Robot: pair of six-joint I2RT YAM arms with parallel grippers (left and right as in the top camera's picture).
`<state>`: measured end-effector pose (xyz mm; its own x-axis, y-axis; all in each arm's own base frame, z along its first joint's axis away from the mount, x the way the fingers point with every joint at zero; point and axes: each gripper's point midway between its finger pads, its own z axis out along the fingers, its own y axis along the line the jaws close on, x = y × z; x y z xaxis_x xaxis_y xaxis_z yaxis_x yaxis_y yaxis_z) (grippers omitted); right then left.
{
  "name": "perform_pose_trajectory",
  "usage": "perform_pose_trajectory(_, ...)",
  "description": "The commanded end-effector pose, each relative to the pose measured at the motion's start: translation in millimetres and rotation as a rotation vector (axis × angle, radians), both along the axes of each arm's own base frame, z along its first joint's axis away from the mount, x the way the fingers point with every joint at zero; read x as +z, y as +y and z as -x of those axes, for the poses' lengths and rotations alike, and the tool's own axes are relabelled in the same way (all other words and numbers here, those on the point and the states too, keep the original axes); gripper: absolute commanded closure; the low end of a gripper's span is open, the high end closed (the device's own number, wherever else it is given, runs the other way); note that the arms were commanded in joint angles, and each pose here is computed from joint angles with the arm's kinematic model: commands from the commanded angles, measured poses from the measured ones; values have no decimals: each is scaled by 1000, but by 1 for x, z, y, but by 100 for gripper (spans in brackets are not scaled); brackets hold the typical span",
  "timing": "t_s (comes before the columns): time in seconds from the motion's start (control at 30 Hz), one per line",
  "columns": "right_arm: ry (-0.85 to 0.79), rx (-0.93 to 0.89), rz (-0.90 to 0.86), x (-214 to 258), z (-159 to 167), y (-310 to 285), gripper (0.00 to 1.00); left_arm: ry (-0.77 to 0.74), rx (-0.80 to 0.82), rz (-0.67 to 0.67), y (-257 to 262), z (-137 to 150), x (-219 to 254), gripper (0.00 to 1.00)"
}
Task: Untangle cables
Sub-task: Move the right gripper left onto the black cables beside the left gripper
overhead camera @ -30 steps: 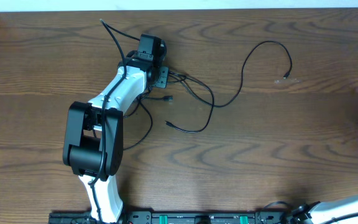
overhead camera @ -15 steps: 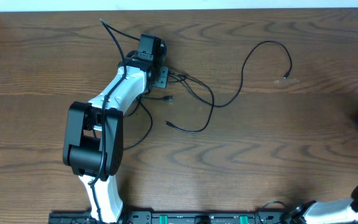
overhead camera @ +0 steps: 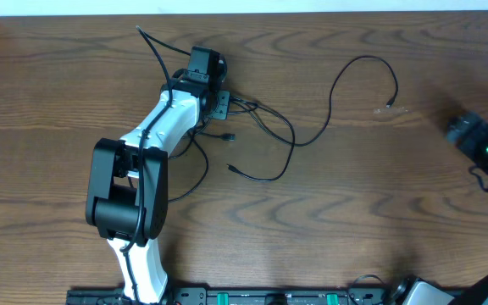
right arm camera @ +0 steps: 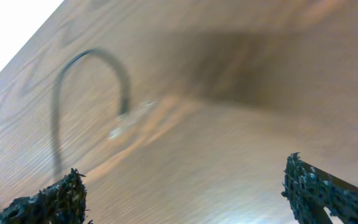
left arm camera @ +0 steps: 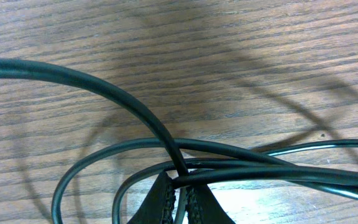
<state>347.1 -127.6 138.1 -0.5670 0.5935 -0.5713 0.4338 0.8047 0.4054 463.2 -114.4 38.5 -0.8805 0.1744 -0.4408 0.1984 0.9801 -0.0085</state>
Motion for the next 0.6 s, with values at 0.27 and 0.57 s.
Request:
perform_pose_trajectory(0.27,-24,343,-49,11,-21,138,1,-62,-58,89,-39,4,38,92)
perform_pose_trajectory(0.57,-21,593,122,5,-14,203,1,-161,-160,130,-84,20,89,93)
